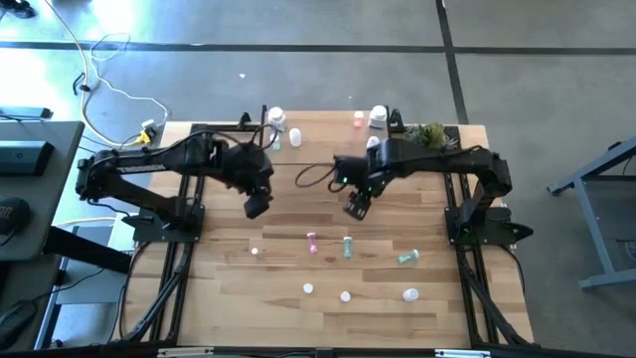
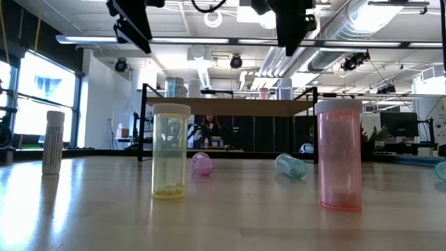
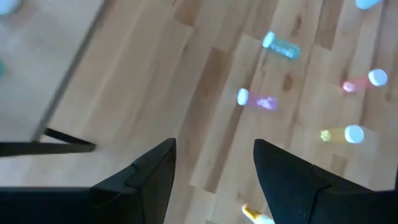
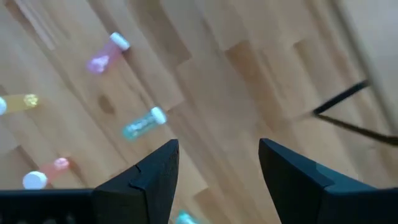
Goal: Pick and place medicine bottles onto shelf by color
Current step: Put the left light blue medicine bottle on the shelf
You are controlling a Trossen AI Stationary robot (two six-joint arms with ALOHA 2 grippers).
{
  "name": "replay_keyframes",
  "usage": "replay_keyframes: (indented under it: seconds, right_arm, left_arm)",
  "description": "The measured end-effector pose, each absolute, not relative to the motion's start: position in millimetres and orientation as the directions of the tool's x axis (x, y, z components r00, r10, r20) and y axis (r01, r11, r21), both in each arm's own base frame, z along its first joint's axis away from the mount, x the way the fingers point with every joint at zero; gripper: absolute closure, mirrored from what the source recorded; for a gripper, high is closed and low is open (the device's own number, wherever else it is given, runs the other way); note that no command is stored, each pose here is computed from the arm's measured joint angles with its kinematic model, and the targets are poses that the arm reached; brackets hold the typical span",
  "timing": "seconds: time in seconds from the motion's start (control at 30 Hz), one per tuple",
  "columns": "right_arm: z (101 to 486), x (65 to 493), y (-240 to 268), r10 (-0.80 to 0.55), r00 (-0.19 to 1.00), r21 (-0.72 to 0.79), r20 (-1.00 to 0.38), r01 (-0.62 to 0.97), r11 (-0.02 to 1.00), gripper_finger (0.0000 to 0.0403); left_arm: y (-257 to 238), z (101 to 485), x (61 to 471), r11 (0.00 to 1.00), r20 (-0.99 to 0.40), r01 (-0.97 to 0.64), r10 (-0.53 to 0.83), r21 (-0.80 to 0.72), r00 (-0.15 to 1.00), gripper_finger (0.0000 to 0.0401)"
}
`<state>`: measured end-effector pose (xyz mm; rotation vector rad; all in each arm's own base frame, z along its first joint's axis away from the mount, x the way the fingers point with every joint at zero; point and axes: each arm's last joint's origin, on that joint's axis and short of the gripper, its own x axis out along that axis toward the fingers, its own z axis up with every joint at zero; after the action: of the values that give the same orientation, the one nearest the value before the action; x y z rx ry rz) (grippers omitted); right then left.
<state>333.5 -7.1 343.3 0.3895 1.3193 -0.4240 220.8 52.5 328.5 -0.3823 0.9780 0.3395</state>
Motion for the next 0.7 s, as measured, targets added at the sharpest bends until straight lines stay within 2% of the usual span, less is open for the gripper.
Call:
replay_keyframes:
  seconds: [0.37, 0.7]
  right_arm:
    - [295.6, 339.1, 36.5, -0.040, 0.176, 0.082, -0.984, 0.633, 0.770, 0.0190]
    - [240.2, 336.0, 57.0, -0.023, 0.172, 0.131, -0.985, 0.823, 0.553, 0.0190]
  left_arm:
    - [17.7, 315.7, 212.7, 0.888, -0.795, -0.385, 0.037, -0.253, 0.606, 0.0198]
    - [-0.7, 311.6, 214.1, 0.897, -0.776, -0.344, 0.002, -0.277, 0.631, 0.0198]
